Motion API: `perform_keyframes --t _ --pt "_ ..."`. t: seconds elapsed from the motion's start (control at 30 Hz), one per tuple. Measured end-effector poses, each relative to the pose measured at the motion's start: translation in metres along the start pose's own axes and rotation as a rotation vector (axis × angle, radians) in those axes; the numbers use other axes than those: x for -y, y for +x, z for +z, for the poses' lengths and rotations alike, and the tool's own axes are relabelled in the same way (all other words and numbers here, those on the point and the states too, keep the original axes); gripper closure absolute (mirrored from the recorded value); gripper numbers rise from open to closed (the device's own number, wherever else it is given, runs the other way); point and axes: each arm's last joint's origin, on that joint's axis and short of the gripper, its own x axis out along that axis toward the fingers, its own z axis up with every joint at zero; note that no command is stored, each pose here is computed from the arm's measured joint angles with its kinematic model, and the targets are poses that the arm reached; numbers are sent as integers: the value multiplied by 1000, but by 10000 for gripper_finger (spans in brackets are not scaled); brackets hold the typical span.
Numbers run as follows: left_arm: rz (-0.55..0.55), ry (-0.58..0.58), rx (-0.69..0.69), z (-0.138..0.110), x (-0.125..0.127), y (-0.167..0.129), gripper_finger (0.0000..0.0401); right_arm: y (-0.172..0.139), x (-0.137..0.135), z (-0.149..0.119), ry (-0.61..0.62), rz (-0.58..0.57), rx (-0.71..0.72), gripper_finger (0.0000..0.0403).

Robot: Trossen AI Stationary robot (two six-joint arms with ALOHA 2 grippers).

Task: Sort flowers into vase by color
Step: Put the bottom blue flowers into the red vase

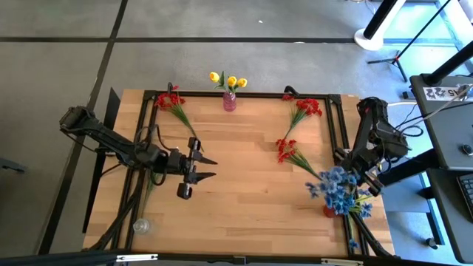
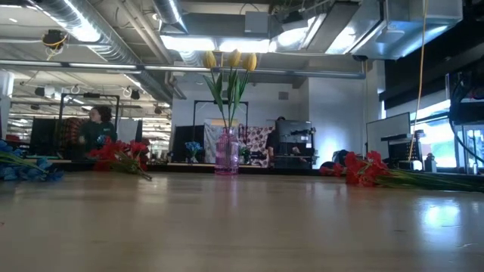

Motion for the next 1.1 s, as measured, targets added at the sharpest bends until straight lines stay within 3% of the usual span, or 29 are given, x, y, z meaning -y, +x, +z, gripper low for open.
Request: perform_keyframes --t 0.1,0.3,0.6,0.83,0.97,1.1 --pt "5 -9 -4 -1 -1 0 261 -5 2 5 -17 -15 -50 393" --pt "3 -35 -20 -2 -1 0 261 -8 6 -4 -12 -9 -171 397" --pt "3 -37 -19 -2 -1 0 261 -11 6 -15 -3 114 -341 399" --pt "3 -37 -19 -2 -1 0 261 -14 10 -25 11 99 -455 398" --pt "4 -40 -11 -1 -1 0 261 -13 9 -24 22 75 -440 383" --pt "3 -39 -15 -2 -1 0 261 -17 11 -14 17 21 -407 341"
